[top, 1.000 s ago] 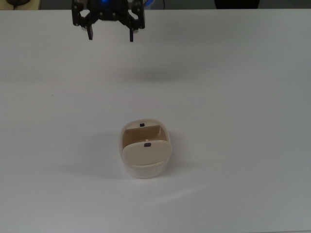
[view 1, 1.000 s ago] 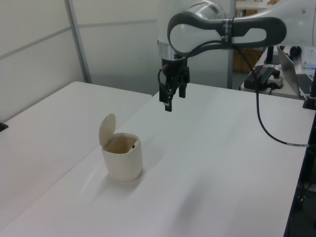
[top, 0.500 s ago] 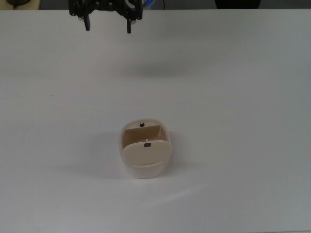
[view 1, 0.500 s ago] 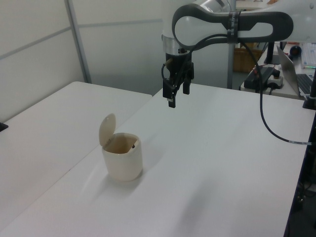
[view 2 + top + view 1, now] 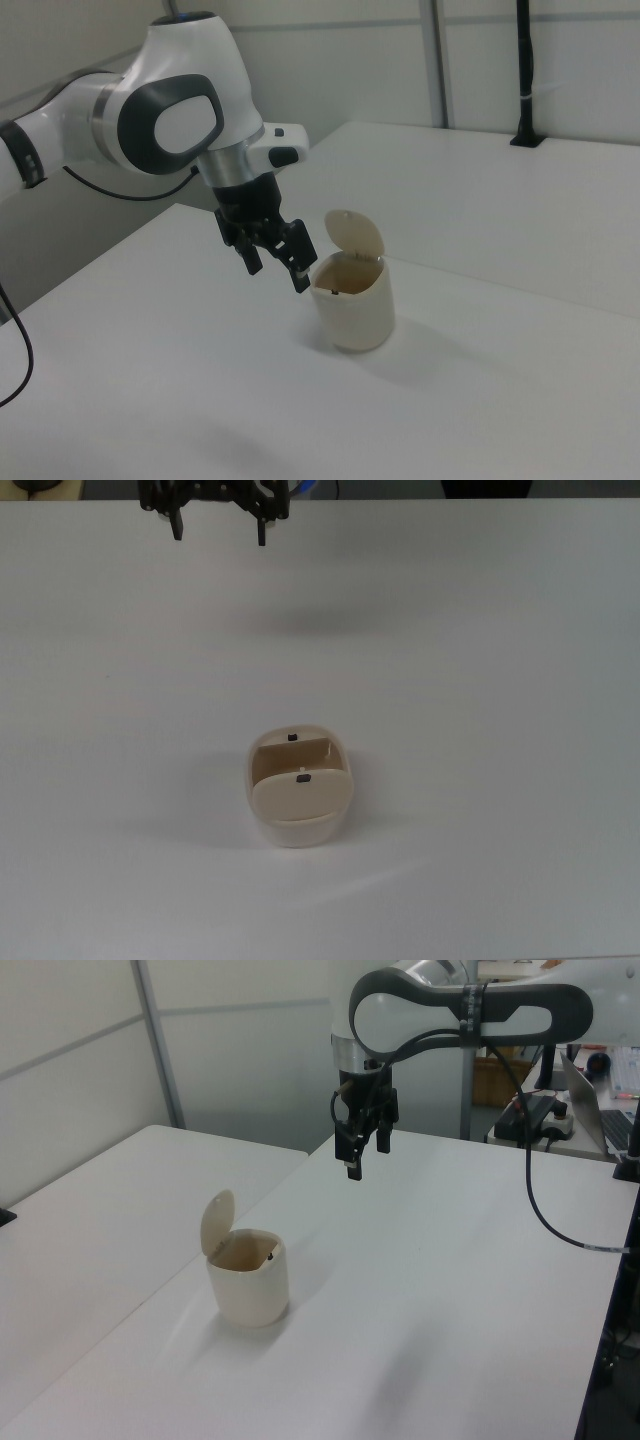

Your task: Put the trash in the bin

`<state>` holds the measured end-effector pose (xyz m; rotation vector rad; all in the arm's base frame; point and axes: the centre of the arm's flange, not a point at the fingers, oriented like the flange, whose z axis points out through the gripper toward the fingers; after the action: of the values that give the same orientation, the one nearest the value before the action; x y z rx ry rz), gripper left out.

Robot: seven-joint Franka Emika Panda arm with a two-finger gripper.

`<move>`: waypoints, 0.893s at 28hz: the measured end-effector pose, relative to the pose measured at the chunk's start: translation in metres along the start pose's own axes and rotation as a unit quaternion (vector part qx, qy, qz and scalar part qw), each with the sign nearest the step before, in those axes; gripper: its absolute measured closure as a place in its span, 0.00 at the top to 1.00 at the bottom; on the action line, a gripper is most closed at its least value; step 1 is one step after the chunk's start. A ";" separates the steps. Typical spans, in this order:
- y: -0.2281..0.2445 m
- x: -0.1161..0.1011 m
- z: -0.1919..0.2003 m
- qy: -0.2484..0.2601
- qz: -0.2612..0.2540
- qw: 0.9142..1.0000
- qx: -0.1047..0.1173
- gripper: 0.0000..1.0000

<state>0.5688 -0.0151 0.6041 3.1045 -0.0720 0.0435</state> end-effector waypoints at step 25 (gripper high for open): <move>-0.001 -0.005 -0.014 -0.006 -0.002 1.000 0.000 1.00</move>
<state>0.5635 -0.0131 0.6177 3.1060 -0.0673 0.0248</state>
